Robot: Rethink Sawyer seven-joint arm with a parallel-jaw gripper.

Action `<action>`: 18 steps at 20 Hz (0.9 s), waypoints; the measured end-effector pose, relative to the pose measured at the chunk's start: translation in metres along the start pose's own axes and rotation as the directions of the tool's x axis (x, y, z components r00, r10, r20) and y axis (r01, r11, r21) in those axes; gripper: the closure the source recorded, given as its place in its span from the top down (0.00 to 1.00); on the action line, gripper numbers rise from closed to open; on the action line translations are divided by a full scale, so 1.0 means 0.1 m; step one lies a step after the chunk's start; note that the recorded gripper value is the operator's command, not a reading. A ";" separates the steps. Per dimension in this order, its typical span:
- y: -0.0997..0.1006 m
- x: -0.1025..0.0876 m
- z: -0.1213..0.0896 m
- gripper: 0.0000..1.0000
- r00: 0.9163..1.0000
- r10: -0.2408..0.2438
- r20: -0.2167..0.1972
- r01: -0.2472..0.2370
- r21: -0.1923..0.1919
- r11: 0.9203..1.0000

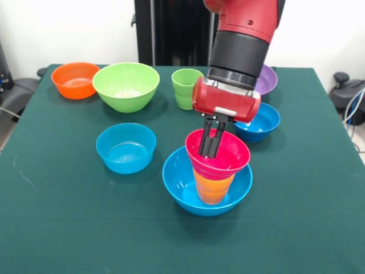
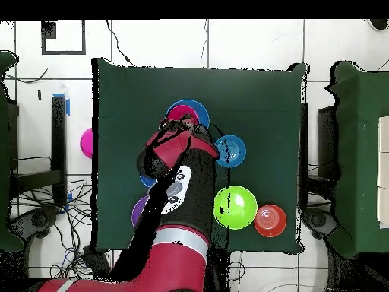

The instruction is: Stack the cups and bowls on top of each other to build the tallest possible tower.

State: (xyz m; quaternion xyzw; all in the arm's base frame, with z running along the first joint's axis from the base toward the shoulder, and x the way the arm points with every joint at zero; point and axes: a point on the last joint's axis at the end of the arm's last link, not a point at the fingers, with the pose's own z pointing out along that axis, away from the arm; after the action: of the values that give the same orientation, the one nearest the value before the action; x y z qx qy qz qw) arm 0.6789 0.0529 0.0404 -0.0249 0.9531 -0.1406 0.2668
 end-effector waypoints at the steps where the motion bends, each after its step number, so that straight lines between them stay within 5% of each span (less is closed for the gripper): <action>1: -0.03 0.00 0.00 0.00 1.000 0.003 0.000 -0.003 0.002 1.000; 18: -0.19 0.02 0.07 0.00 1.000 0.026 -0.008 -0.026 0.013 1.000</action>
State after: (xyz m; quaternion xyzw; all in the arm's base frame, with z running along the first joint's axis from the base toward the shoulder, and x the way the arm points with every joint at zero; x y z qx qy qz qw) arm 0.6802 0.0322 0.0392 -0.0103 0.9535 -0.1434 0.2648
